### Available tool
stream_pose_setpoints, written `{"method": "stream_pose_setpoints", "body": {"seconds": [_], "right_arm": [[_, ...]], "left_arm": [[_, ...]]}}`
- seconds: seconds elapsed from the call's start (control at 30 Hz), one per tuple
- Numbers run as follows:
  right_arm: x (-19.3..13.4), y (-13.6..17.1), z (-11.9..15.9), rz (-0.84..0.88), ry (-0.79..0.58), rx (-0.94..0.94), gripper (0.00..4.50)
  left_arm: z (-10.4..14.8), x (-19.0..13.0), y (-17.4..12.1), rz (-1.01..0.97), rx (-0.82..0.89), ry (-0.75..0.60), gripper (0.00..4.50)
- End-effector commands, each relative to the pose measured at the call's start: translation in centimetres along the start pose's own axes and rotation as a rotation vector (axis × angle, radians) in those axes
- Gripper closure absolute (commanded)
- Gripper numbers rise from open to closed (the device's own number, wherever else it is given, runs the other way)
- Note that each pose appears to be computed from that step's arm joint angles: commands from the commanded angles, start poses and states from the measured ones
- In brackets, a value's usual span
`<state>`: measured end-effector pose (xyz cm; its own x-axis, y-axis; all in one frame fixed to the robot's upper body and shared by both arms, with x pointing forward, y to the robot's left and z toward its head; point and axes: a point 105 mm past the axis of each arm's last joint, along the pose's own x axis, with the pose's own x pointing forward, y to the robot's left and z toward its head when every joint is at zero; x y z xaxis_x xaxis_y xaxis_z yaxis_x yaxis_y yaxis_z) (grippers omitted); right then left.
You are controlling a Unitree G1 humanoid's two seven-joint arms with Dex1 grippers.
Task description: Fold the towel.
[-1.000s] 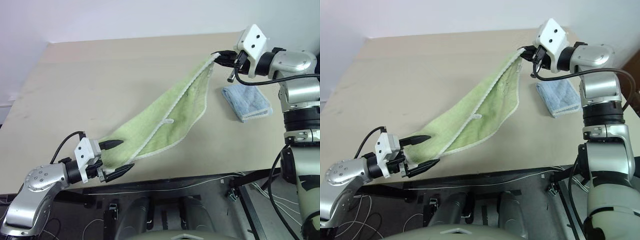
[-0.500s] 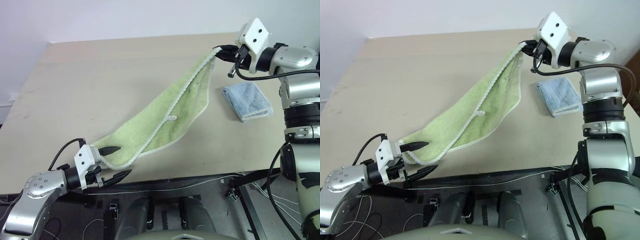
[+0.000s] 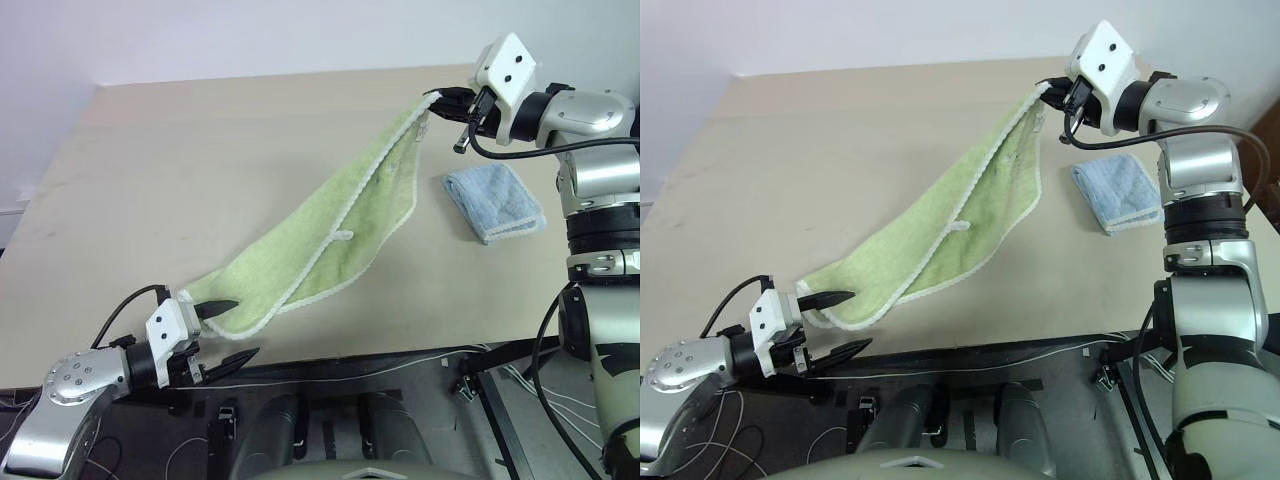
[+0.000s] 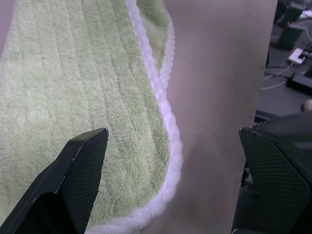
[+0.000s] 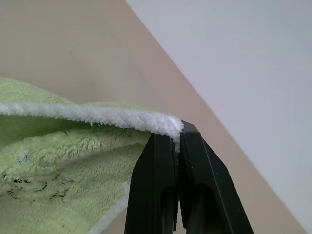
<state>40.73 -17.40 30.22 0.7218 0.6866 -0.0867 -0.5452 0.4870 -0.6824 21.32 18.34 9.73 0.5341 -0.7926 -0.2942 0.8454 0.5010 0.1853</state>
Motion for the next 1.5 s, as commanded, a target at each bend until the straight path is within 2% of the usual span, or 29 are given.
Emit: {"method": "stream_pose_setpoints", "body": {"seconds": [0.03, 0.67, 0.8, 1.23, 1.33, 1.5], "right_arm": [[-0.3, -0.9, 1.8, -0.034, -0.051, -0.047, 4.48], [-0.4, -0.7, 1.1, -0.042, -0.032, -0.039, 4.48], [-0.4, -0.8, 1.7, -0.042, -0.052, -0.035, 4.48], [-0.6, -0.6, 1.4, -0.048, -0.038, -0.032, 4.48], [-0.7, -0.7, 1.2, -0.055, -0.030, -0.035, 4.50], [-0.8, -0.6, 0.9, -0.057, -0.018, -0.038, 4.50]], "left_arm": [[0.7, -0.2, 0.9, 0.015, 0.052, -0.010, 0.00], [-1.3, 0.3, 0.9, -0.005, 0.103, 0.057, 0.00], [-2.1, 0.4, 0.3, -0.025, 0.110, 0.075, 0.00], [-1.1, 1.8, -0.2, -0.059, 0.058, 0.031, 0.00], [-1.1, 1.6, -0.1, -0.071, 0.049, 0.042, 0.86], [-1.5, 1.2, 0.1, -0.083, 0.050, 0.075, 2.57]]}}
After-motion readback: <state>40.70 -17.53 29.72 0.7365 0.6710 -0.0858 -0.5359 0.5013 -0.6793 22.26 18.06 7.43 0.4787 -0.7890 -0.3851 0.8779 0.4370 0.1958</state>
